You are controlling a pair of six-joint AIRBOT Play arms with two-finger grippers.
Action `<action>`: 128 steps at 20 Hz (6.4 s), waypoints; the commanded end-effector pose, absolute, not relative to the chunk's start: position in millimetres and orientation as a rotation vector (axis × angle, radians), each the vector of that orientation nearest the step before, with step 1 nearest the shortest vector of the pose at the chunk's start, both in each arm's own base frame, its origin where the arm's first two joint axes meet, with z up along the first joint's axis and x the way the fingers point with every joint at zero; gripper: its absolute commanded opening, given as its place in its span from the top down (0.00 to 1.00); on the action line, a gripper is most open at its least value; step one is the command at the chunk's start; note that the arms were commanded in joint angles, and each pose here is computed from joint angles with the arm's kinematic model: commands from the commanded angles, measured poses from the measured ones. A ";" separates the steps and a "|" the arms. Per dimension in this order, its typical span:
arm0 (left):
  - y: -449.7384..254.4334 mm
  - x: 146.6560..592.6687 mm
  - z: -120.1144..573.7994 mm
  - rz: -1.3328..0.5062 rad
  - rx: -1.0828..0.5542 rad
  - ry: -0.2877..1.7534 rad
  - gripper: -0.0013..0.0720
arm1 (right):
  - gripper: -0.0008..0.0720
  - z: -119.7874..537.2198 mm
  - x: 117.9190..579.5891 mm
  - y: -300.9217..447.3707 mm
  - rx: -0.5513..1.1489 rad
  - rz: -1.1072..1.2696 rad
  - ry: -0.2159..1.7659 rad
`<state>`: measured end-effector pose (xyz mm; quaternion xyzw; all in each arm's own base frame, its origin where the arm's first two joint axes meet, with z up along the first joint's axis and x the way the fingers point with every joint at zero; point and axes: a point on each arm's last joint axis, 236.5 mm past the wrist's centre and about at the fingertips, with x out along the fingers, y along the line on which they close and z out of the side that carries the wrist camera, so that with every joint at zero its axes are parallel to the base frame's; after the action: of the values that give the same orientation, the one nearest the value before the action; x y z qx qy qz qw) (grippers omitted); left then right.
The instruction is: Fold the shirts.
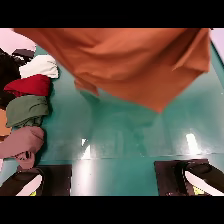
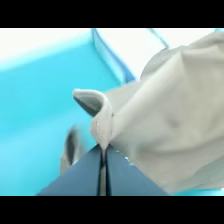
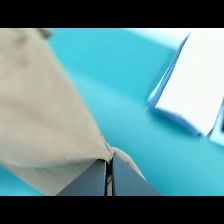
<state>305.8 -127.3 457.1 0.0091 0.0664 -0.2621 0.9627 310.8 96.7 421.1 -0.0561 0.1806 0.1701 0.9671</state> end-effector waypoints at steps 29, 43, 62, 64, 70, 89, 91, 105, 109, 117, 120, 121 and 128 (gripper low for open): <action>-90.8 498.3 103.2 -0.368 -0.115 1.148 0.30 | 0.51 129.3 494.0 128.0 -0.017 0.439 1.060; -30.9 338.3 51.5 -0.197 -0.268 1.268 0.30 | 0.32 -54.0 204.1 0.5 0.527 0.087 1.630; -3.9 316.7 -11.3 -0.065 -0.218 1.322 0.30 | 0.97 -41.7 250.1 69.9 0.411 0.302 1.457; -9.8 304.0 -39.0 -0.054 -0.266 1.352 0.30 | 0.97 -33.2 255.3 69.5 0.403 0.305 1.430; -34.0 309.3 -71.5 -0.056 -0.450 1.313 0.30 | 0.97 -27.3 256.9 70.3 0.398 0.316 1.429; -68.2 352.1 273.6 -0.341 -0.275 0.572 0.95 | 0.97 196.9 341.6 60.8 0.178 0.375 0.907; -72.0 312.3 388.7 -0.352 -0.189 0.281 0.95 | 0.97 289.4 340.1 59.7 0.104 0.359 0.654; -69.2 212.4 538.7 -0.296 -0.142 -0.074 0.95 | 0.97 462.7 259.2 16.1 -0.060 0.099 0.277; -74.7 330.7 382.0 -0.359 -0.275 0.450 0.95 | 0.97 353.4 327.2 6.2 0.001 0.118 0.603; -81.1 473.7 87.0 -0.290 -0.438 0.979 0.95 | 0.97 105.0 425.3 -7.7 0.116 0.146 1.162; -75.8 514.8 58.0 -0.253 -0.482 0.953 0.95 | 0.97 58.2 464.4 -11.6 0.145 0.145 1.210; -75.1 524.1 55.7 -0.252 -0.481 0.947 0.95 | 0.97 54.4 479.8 -8.4 0.163 0.159 1.197; -71.3 498.9 43.5 -0.344 -0.276 1.104 0.95 | 0.97 72.5 501.3 3.2 0.178 0.232 1.168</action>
<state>520.6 -77.2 63.0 -0.1786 0.4674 -0.1511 0.8525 504.4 -0.5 75.1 0.0861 0.5387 0.0959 0.8326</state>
